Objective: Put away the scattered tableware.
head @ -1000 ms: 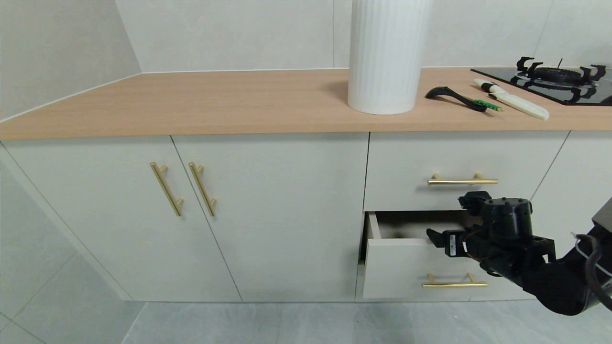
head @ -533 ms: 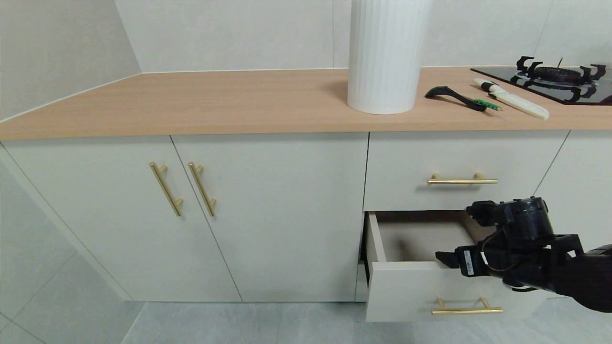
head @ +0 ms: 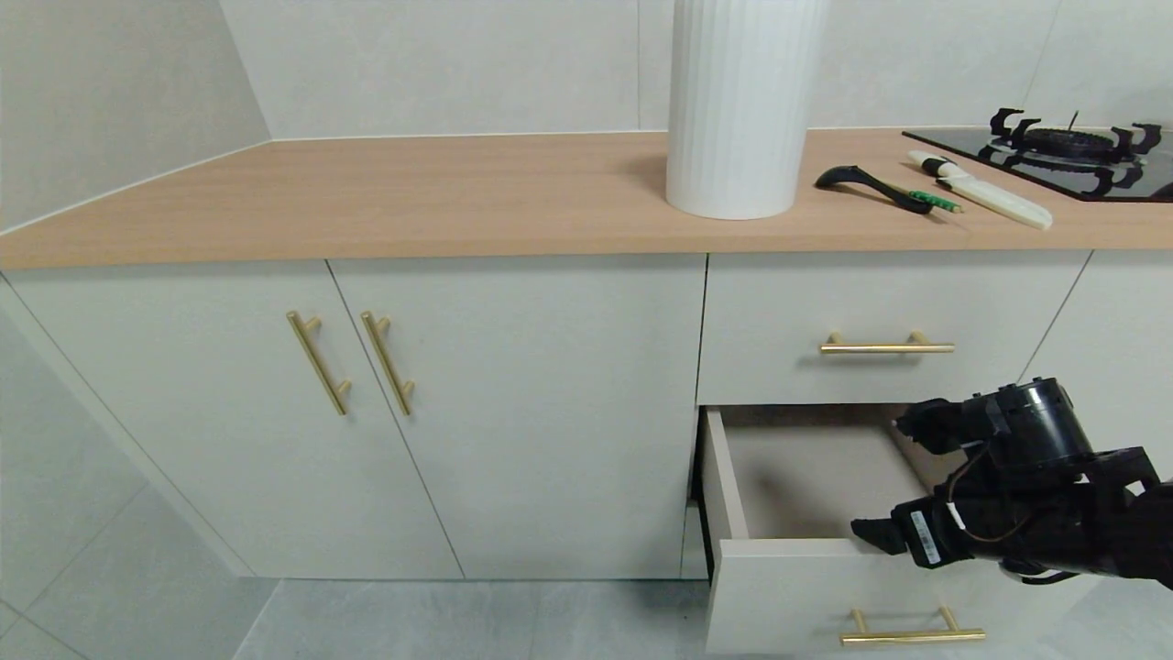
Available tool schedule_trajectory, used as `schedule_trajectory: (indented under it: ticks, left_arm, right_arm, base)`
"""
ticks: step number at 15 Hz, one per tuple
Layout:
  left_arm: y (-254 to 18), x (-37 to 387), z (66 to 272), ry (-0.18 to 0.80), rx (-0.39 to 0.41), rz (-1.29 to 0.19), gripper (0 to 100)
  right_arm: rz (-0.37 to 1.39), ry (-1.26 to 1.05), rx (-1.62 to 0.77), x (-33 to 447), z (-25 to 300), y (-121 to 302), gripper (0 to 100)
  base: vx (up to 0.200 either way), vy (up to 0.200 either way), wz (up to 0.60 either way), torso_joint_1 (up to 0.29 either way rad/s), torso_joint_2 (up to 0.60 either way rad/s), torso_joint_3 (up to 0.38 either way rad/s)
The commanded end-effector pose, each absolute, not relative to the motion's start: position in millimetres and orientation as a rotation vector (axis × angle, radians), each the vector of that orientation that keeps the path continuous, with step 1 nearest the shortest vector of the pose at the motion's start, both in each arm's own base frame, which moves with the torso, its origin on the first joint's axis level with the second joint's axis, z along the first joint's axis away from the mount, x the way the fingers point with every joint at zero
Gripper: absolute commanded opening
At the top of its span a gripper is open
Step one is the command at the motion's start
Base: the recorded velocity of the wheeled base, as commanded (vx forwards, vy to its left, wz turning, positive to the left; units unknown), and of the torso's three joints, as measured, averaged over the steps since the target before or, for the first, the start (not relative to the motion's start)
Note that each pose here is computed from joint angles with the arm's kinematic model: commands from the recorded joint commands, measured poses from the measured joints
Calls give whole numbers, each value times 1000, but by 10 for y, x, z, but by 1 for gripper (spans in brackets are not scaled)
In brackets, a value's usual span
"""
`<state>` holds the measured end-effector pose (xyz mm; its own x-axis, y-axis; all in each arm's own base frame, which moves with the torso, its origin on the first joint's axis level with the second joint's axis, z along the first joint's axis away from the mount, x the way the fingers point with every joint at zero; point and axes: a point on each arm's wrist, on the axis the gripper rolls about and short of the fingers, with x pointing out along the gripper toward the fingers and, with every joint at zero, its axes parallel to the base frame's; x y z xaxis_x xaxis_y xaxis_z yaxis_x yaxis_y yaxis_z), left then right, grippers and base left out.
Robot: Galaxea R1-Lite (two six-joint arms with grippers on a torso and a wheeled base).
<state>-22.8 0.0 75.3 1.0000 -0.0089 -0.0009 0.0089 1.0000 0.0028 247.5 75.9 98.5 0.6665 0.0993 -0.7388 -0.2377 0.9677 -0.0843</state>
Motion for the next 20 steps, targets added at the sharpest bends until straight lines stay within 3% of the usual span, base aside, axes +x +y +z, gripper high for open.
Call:
schedule_trajectory:
  ticks: [1, 20]
  left_arm:
    - [0, -228, 753, 2, 3, -9, 100]
    - [0, -228, 753, 2, 3, -9, 100]
  right_arm:
    - [198, 833, -195, 2436, 1002, 755, 100]
    - [423, 1203, -476, 1761, 1035, 761, 100]
  base:
    - [0, 0, 0, 0, 0, 0]
    - [0, 0, 0, 0, 0, 0]
